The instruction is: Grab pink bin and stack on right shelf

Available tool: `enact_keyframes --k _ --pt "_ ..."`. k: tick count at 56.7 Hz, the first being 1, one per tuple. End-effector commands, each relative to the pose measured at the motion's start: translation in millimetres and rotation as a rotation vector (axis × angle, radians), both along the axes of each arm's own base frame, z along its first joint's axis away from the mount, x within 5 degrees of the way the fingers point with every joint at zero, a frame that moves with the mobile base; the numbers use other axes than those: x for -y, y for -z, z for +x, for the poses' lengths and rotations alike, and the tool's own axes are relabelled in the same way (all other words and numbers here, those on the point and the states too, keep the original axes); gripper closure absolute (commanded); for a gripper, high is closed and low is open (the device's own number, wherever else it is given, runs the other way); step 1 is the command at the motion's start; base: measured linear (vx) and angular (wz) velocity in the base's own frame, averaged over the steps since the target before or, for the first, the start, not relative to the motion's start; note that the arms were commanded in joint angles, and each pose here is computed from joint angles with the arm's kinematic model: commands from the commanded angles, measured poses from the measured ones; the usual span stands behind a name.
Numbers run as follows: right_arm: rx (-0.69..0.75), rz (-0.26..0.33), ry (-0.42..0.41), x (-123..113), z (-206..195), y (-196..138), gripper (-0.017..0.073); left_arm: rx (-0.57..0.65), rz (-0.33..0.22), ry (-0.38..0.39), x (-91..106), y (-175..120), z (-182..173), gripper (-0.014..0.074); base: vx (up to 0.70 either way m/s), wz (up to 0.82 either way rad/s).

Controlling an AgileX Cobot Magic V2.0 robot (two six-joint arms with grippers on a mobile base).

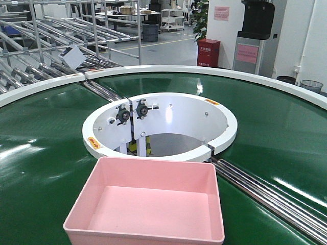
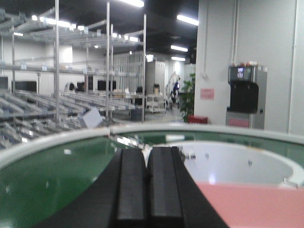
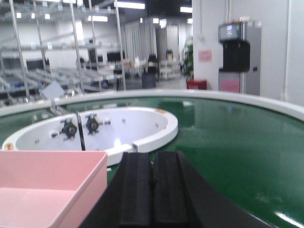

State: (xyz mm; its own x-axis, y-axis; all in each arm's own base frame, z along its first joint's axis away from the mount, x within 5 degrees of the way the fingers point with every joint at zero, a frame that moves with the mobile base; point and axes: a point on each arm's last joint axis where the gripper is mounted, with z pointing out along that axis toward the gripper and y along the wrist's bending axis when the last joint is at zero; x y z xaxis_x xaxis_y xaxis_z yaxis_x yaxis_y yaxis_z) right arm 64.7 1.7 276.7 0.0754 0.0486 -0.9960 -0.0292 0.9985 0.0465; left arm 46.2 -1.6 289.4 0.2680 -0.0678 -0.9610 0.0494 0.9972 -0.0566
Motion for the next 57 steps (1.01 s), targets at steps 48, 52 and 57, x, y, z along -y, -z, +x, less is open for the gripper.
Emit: enact_keyframes --k 48,52,57 --pt "-0.556 0.056 -0.014 -9 166 -26 0.0092 -0.642 0.069 0.037 14.4 -16 172 0.0176 0.00 0.00" --pt "-0.650 0.023 -0.059 -20 183 -31 0.0092 -0.684 0.115 0.068 23.5 -27 192 0.0176 0.00 0.00" --pt "-0.704 -0.005 -0.121 -40 211 -39 0.0092 -0.703 0.138 0.104 36.9 -44 219 0.0176 0.00 0.00"
